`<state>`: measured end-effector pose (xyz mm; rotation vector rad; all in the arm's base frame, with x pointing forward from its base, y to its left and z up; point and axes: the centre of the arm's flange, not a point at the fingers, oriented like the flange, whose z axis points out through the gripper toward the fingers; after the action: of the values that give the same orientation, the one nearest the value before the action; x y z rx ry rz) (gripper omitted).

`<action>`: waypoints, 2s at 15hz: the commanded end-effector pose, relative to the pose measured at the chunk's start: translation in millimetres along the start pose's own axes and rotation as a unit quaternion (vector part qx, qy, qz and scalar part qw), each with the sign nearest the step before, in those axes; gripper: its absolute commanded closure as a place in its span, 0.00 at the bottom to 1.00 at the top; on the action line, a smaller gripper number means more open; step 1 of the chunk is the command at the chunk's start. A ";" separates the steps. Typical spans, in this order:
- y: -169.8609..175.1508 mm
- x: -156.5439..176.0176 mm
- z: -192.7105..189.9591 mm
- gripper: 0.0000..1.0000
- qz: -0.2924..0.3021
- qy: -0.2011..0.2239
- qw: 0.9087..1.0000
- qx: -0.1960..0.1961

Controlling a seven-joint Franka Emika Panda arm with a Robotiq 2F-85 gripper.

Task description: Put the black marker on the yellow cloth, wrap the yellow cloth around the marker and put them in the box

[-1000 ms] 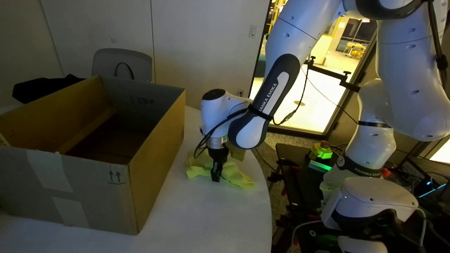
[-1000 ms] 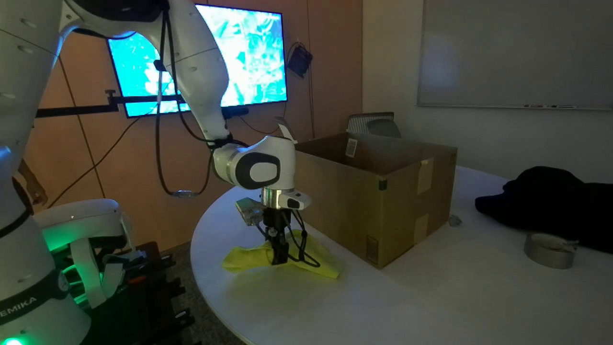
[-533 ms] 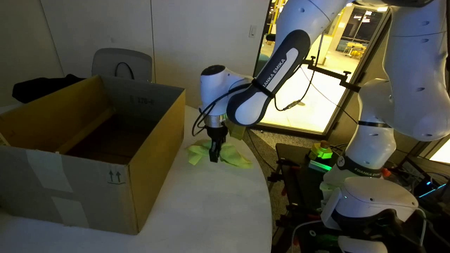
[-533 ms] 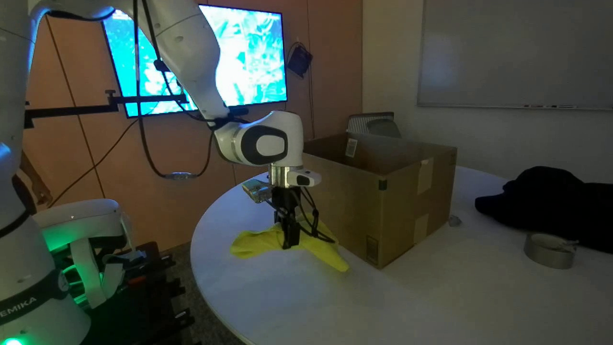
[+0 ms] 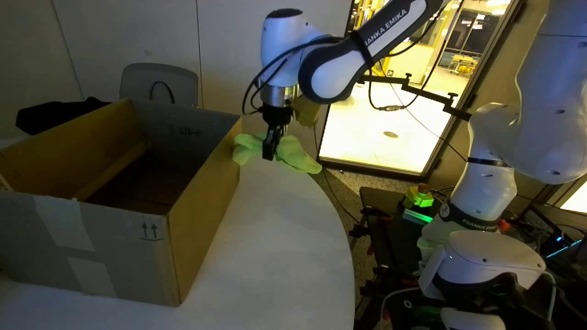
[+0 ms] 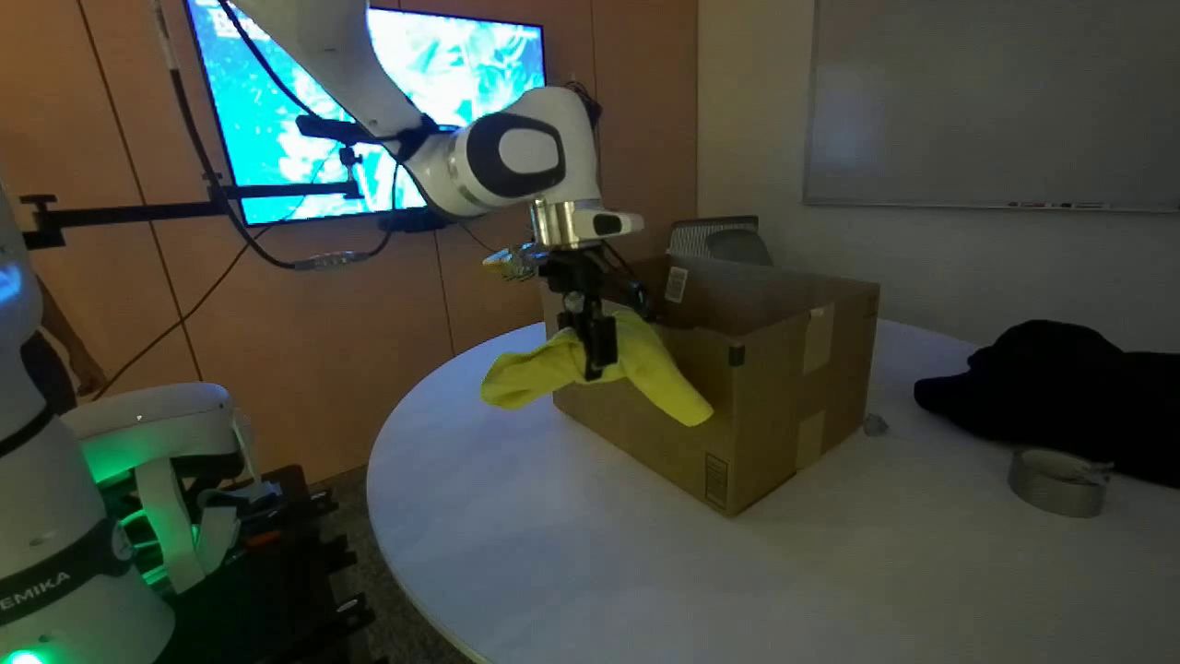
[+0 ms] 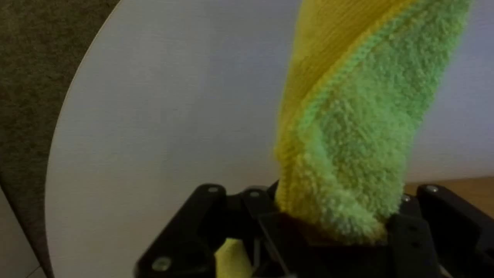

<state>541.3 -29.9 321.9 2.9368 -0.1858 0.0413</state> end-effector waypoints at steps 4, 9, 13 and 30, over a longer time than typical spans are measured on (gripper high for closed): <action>-28.1 67.4 -80.9 0.93 -0.015 0.063 0.998 -0.001; -76.4 135.0 -112.1 0.94 -0.021 0.107 0.994 0.011; -112.7 185.4 -110.9 0.94 -0.002 0.109 0.994 0.021; -160.3 241.4 -58.8 0.42 0.132 0.027 0.991 -0.024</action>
<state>770.9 109.3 341.5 2.8513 -0.5551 0.1677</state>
